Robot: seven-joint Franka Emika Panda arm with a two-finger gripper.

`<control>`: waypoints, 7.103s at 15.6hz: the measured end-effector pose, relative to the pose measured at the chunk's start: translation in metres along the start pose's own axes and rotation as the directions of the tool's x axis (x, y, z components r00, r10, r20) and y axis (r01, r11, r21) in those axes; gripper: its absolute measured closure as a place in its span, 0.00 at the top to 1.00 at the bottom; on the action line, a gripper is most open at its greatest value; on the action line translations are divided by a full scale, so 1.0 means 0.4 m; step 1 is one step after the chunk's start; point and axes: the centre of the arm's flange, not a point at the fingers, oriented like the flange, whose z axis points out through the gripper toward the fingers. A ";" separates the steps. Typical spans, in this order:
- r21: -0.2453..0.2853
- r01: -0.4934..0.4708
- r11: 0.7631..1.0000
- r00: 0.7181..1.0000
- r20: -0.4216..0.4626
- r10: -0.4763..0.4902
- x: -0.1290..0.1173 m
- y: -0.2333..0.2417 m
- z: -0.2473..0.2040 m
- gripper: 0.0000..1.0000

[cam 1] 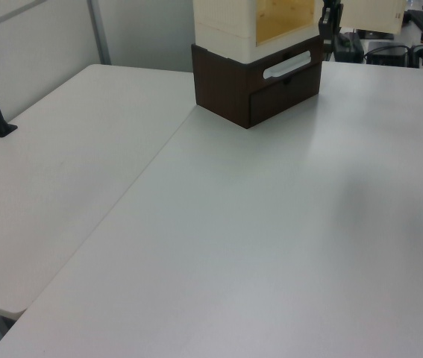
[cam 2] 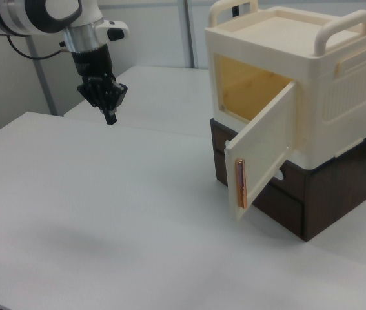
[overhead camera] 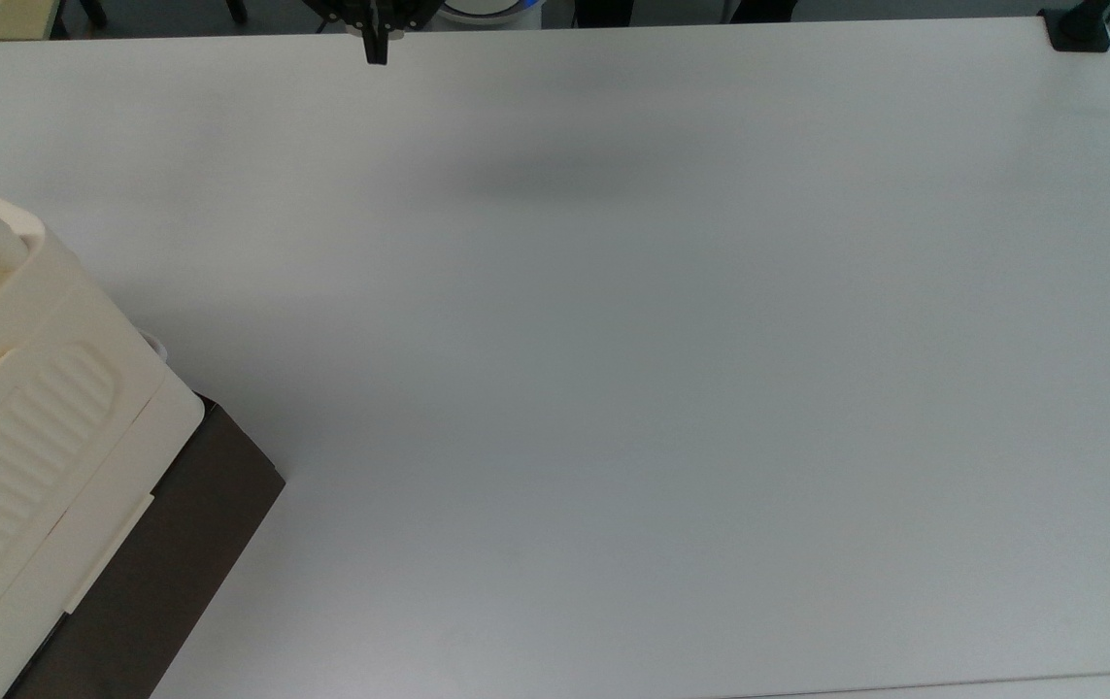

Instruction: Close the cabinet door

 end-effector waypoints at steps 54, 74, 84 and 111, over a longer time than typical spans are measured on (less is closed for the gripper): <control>0.155 -0.353 0.922 0.884 -0.266 0.384 -0.204 0.821 -0.137 0.01; 0.163 -0.408 0.898 0.738 -0.520 0.430 0.079 0.651 -0.072 0.01; 0.138 -0.422 0.896 0.664 -0.625 0.409 0.133 0.667 -0.042 0.01; -0.011 -0.001 1.000 0.995 -0.097 0.000 0.047 0.008 -0.064 0.01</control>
